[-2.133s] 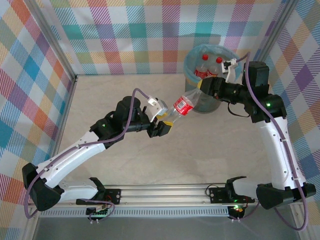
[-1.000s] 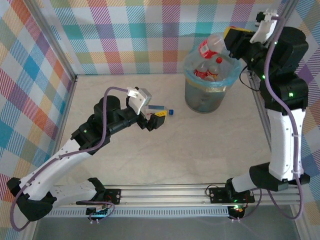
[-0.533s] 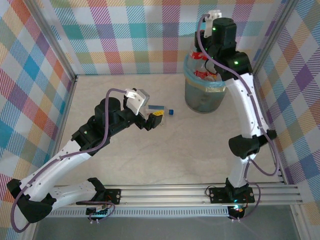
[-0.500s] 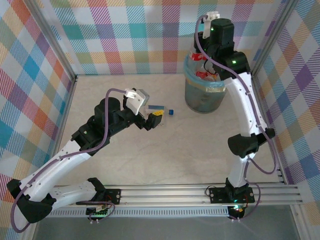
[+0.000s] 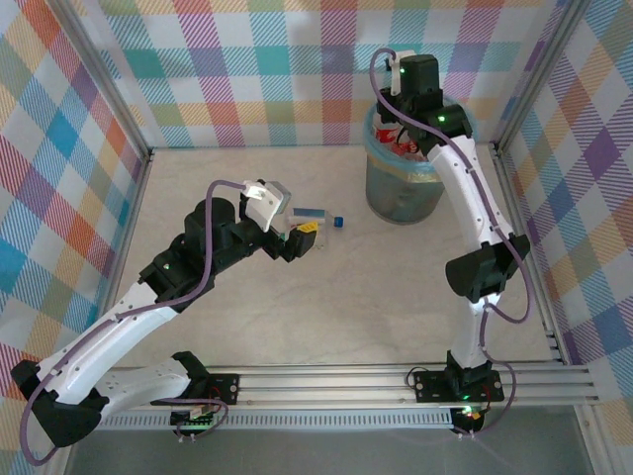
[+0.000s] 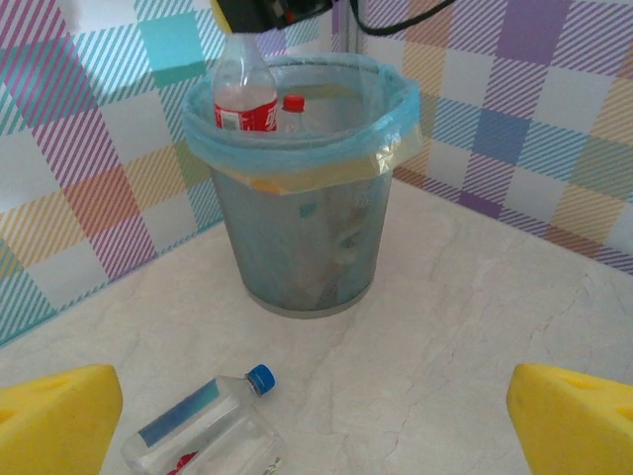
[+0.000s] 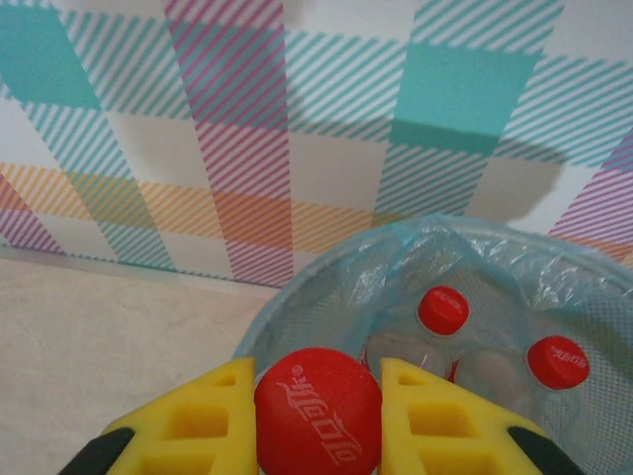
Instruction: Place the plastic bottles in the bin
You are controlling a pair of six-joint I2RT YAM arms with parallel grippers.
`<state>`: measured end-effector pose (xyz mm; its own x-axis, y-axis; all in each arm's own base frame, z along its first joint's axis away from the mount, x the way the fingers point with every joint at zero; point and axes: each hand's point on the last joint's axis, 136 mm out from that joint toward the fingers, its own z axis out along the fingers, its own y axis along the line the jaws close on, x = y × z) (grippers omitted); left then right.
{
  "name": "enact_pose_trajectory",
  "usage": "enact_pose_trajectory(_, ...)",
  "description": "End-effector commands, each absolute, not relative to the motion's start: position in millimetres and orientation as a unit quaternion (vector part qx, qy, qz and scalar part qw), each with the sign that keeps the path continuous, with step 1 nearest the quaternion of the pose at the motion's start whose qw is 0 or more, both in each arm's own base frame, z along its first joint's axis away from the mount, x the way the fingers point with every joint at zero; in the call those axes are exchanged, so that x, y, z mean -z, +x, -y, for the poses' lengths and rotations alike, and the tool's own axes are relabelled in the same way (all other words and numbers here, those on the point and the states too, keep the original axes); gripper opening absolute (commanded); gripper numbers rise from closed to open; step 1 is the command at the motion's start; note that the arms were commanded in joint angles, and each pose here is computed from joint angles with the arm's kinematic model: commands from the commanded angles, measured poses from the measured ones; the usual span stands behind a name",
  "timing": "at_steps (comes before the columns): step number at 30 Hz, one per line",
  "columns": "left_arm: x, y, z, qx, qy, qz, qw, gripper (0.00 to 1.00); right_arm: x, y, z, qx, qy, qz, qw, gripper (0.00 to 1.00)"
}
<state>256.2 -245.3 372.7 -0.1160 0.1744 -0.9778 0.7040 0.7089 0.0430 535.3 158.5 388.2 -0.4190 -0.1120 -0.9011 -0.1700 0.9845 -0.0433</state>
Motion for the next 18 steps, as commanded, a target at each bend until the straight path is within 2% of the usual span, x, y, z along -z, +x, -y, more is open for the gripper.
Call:
enact_pose_trajectory(1, -371, 254, 240, 0.23, 0.3, -0.716, 0.587, 1.0, -342, 549, -158, -0.033, -0.085, -0.868, 0.488, 0.0)
enact_pose_trajectory(8, -365, 254, 238, 0.228, 0.297, -0.721, 0.582, 1.0, -268, 559, -147, -0.018, -0.082, -0.904, 0.418, 0.0)
enact_pose_trajectory(18, -355, 259, 238, 0.225, 0.291, -0.733, 0.573, 1.0, -189, 554, -124, -0.019, -0.046, -0.942, 0.331, 0.0)
